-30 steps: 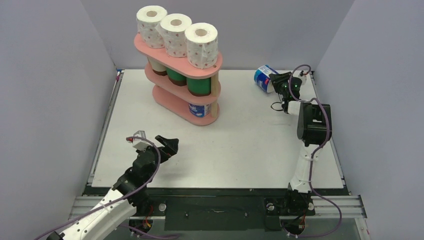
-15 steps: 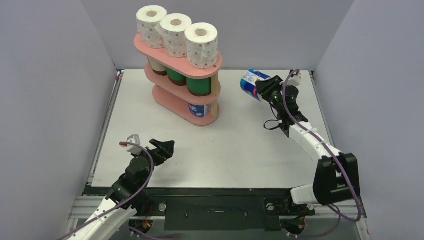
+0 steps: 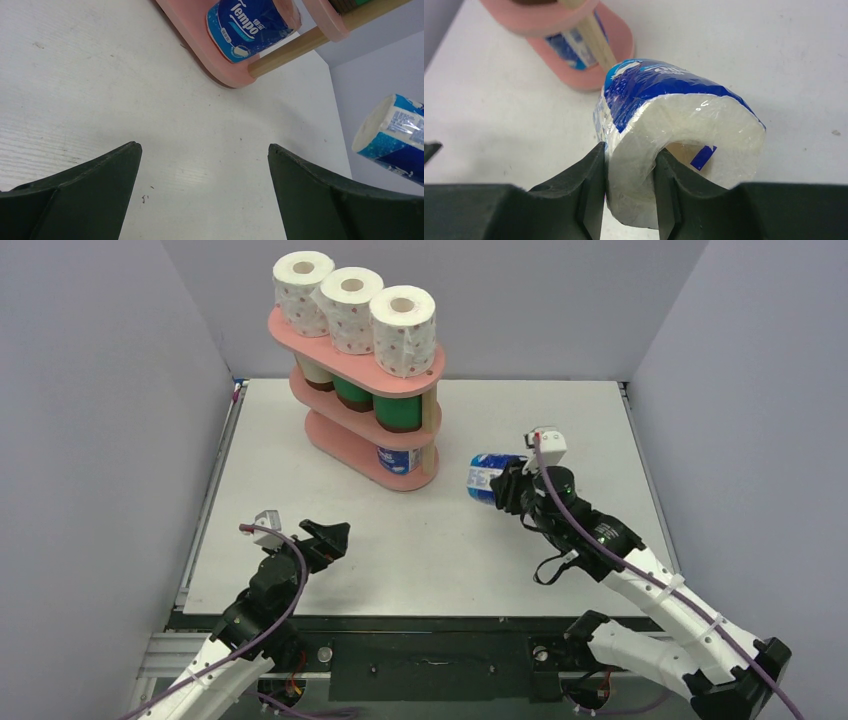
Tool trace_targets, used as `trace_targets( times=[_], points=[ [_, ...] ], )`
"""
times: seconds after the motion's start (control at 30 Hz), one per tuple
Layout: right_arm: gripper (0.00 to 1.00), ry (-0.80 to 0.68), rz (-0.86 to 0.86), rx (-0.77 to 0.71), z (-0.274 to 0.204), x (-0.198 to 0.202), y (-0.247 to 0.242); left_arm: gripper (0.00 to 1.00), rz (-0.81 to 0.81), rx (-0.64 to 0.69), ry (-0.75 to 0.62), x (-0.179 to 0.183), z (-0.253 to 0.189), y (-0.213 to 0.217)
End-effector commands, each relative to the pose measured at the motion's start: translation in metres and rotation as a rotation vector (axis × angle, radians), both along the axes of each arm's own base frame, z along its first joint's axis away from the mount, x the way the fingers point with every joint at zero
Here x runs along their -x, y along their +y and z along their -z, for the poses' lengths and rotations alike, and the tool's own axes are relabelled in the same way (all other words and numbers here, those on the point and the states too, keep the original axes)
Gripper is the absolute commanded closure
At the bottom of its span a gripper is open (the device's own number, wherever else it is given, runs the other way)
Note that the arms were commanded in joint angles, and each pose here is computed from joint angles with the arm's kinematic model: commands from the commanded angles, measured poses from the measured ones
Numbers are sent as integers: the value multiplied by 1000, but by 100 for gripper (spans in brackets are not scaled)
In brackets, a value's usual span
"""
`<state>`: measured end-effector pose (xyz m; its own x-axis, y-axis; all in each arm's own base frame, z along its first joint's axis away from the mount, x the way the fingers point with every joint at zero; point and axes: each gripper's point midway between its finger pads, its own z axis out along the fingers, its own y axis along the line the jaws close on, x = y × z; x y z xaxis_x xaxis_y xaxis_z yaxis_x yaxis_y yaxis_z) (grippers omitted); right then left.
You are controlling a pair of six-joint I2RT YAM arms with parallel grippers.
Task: Place and organize the paper towels onto the shelf
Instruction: Place the paper towel at the center of the board.
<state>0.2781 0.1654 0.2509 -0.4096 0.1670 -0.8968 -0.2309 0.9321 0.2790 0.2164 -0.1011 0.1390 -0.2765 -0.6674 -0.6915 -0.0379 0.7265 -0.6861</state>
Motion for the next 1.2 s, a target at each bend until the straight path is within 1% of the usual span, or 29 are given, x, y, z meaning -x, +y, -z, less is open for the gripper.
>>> trace_targets(
  times=[0.0, 0.17, 0.3, 0.47, 0.67, 0.87, 0.93, 1.07, 1.17],
  points=[
    [82, 0, -61, 269, -2, 34, 1, 1, 24, 11, -33, 0, -21, -4],
    [82, 12, -178, 478, 21, 59, 39, 0, 64, -73, 6, -1, -24, -8],
    [82, 27, -257, 595, 42, 66, 69, 0, 116, -118, 37, 1, -24, -15],
    [82, 63, -365, 736, 68, 72, 102, 3, 182, -142, 76, 4, -23, -26],
    [77, 97, -468, 783, 89, 82, 131, 4, 186, -156, 164, 5, -11, -29],
    [74, 137, -512, 800, 107, 88, 137, 4, 176, -126, 202, 3, -5, -33],
    [71, 148, -518, 800, 112, 89, 138, 4, 174, -115, 206, 3, -3, -34],
    [59, 160, -525, 789, 116, 92, 138, 4, 172, -100, 217, 2, 0, -36],
    [48, 159, -532, 768, 112, 95, 139, 4, 169, -87, 236, 2, 4, -38]
  ],
)
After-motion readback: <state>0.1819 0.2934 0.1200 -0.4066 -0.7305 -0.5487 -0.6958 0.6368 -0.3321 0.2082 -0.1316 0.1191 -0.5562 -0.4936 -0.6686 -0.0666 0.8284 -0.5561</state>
